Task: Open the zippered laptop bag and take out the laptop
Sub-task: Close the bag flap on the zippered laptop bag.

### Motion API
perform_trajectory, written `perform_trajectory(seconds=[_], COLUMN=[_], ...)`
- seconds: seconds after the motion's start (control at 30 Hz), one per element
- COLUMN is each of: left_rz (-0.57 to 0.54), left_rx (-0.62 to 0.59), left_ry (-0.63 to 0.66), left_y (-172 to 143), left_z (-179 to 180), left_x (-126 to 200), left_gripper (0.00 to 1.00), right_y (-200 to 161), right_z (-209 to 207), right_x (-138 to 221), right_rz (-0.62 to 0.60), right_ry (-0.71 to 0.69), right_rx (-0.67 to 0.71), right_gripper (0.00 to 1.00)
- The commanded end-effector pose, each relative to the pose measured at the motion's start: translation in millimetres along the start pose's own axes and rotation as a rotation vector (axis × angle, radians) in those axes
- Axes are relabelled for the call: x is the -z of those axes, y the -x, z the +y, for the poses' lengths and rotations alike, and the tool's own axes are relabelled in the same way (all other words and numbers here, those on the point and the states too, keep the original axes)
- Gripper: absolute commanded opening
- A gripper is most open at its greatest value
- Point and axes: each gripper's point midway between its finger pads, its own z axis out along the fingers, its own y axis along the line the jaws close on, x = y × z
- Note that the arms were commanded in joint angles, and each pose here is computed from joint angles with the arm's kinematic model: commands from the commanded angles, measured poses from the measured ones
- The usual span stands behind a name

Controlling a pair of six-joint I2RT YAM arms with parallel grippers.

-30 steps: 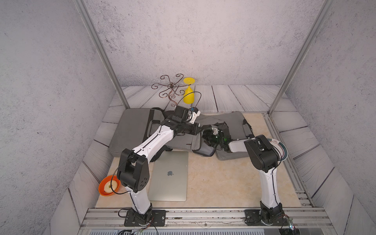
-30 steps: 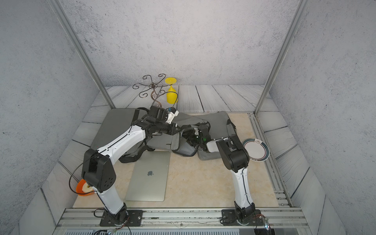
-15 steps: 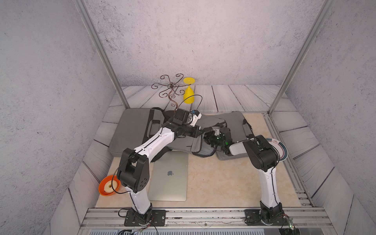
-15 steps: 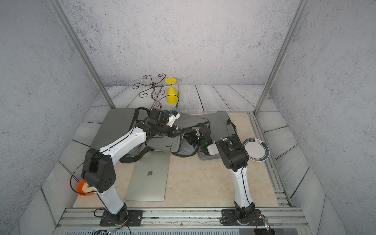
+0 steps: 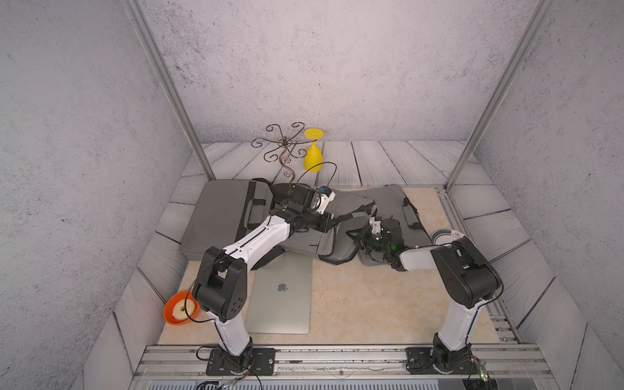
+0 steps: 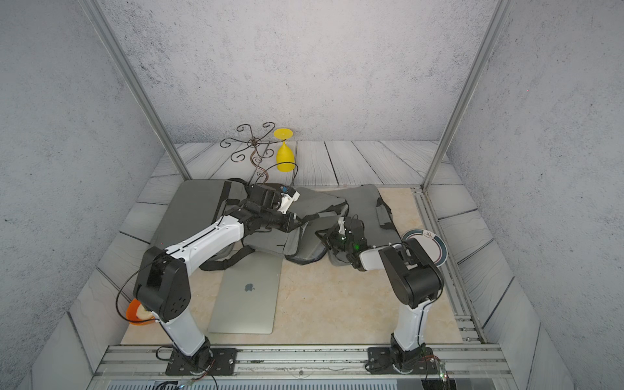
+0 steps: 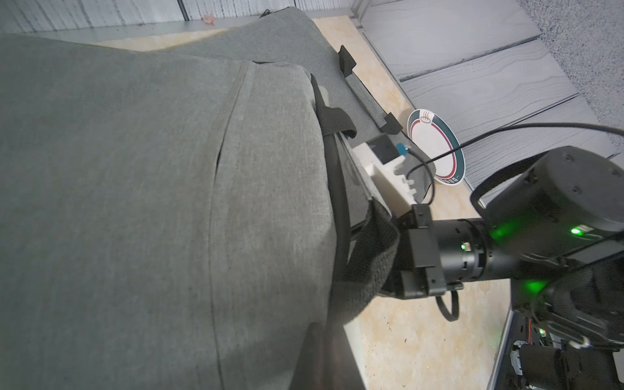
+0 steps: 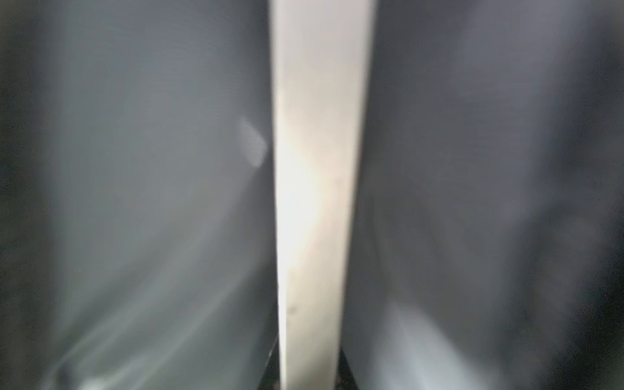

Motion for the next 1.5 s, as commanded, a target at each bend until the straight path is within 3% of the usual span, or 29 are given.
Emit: perform_trajectory(seconds=[0.0, 0.27, 0.73, 0.87, 1.2, 1.33, 1.47], left_rz=[-0.033, -0.029, 0.072, 0.113, 0.176, 0.238, 0.265], left_rx=[-0.016, -0.022, -0.016, -0.011, 0.032, 0.142, 0.362], left_ry=[0.028, 0.023, 0.018, 0.008, 0.008, 0.133, 0.18], left_y=[6.8, 6.4, -21.6, -29.3, -36.6, -50.0, -72.2], left_z=[5.8, 5.8, 6.2, 1.8, -11.7, 0.5, 5.2], left_x=[0.8, -4.0, -28.3, -33.3, -14.3, 9.8, 27.7], left_gripper=[0.0, 0.0, 0.0, 0.1, 0.54, 0.62, 0.65], right_y=[11.2, 32.2, 48.7, 51.8, 49.0, 40.8, 30.4], right_z=[46.6, 30.1, 50.7, 64.7, 86.0, 83.9, 74.8], right_x=[34.2, 95.7, 220.5, 240.6, 249.0, 245.2, 239.9], right_rz=[-0.066, -0.103, -0.128, -0.193, -0.241, -0.204, -0.168], right_ry=[0.09, 0.046, -0.137, -0.145, -0.053, -0.019, 0.021], right_rx=[0.13, 0.14, 0.32, 0.343, 0.334, 0.32, 0.285], right_gripper=[0.0, 0.0, 0.0, 0.0, 0.0, 0.0, 0.0])
